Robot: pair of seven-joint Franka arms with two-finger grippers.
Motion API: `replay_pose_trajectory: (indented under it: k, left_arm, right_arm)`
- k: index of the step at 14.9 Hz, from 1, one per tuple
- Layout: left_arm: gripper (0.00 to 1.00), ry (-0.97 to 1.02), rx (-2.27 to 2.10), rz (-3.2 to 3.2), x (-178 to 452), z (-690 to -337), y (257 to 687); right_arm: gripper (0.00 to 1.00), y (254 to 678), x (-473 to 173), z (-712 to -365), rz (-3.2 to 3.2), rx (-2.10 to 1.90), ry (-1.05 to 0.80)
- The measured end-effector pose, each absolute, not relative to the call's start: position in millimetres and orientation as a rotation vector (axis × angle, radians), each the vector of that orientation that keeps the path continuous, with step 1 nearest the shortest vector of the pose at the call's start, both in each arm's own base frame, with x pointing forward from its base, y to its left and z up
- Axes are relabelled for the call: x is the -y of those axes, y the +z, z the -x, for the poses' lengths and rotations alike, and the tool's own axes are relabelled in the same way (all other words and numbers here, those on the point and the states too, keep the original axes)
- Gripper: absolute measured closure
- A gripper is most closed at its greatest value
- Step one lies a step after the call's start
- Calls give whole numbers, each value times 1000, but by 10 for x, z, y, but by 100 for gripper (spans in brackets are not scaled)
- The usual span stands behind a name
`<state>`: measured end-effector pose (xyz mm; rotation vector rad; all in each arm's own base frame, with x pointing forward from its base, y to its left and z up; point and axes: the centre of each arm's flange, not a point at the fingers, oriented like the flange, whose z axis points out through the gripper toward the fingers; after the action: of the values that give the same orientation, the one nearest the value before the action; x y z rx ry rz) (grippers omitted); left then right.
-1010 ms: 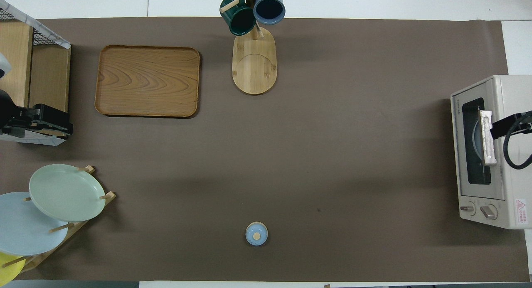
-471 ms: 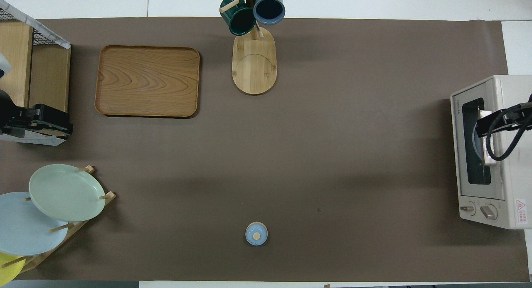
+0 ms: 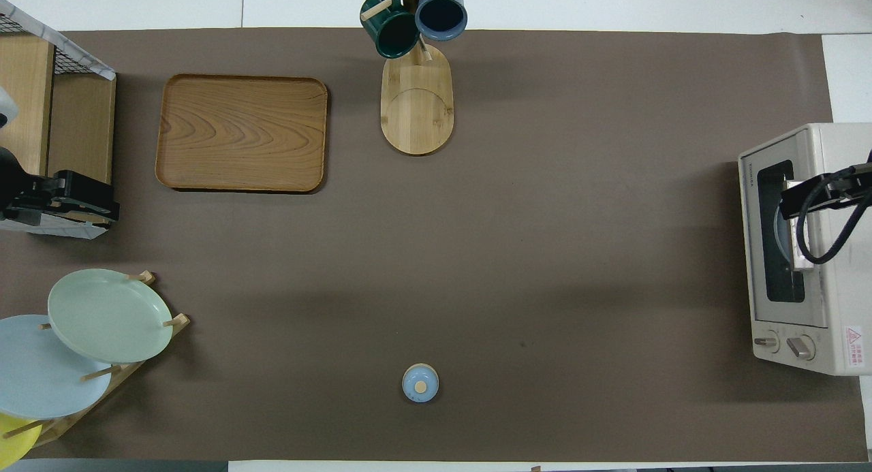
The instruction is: Put eggplant into oven
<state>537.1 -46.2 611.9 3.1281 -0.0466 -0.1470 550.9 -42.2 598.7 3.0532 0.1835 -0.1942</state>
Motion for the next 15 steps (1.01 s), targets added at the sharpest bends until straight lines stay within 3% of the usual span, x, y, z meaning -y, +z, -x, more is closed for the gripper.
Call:
replay_pose_trajectory:
  k: [15]
  left_arm:
    - [0, -147, 47, -3128, 462, -5371, 6119]
  right_arm:
    - [0, 6053, 374, -5564, -3122, -34, -99]
